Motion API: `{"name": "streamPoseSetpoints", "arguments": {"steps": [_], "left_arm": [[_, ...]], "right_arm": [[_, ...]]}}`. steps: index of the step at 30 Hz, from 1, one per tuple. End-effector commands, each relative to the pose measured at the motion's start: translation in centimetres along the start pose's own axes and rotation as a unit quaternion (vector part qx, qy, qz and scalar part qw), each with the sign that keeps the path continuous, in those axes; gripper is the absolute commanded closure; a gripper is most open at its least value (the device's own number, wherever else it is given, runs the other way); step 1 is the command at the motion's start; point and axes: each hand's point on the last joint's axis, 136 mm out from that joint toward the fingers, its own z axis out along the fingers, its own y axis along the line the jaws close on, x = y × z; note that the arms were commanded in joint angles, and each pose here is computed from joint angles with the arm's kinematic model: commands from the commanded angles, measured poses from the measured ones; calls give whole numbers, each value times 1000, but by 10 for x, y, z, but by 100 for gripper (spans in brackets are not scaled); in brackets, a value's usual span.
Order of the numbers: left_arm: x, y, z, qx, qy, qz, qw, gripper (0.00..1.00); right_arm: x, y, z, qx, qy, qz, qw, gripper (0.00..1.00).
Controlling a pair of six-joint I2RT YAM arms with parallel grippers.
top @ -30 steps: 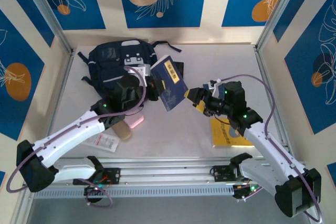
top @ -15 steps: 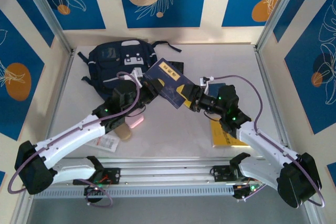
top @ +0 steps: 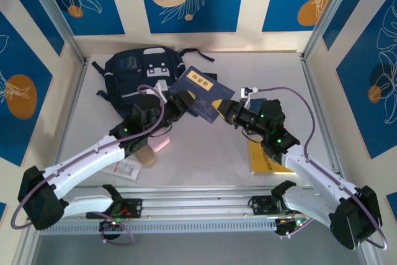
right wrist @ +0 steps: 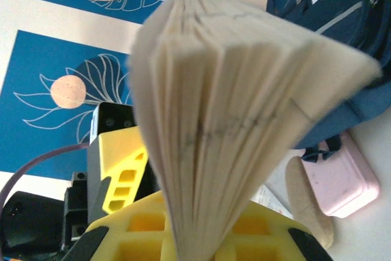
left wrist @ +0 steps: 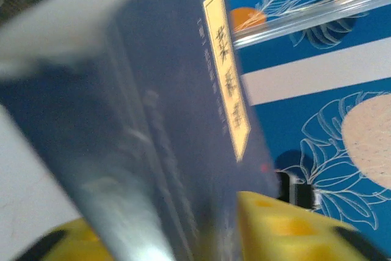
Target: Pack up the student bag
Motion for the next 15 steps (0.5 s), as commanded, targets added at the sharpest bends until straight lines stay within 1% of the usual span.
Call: {"name": "streamPoseSetpoints", "arguments": {"steps": [1,2,3,4,5,8,10,11,15], "left_arm": [[-10,9,-21,-84,7,138,987,39],[-19,18,-29,-130,0,184,974,31],[-26,24,-33,-159,-1,233,959,28],[-34,35,-36,-199,-3,283,938,27],[-43,49,-38,-246,-2,317,916,26],[-61,79,-32,-330,45,390,858,23],[-74,97,-28,-376,70,427,819,21],[-79,107,-24,-392,80,441,803,21],[-104,139,-8,-436,108,471,759,20]], "right_arm": [[-16,14,-20,26,-43,-59,997,100],[-18,8,-26,48,-45,-71,995,100],[-18,7,-30,57,-45,-79,994,100],[-18,1,-35,74,-46,-86,993,100],[-18,-6,-39,90,-45,-90,991,100],[-15,-20,-49,120,-33,-102,987,100],[-14,-27,-53,133,-24,-107,985,100],[-13,-28,-55,135,-21,-110,985,100],[-10,-30,-56,129,-6,-120,984,100]]}}
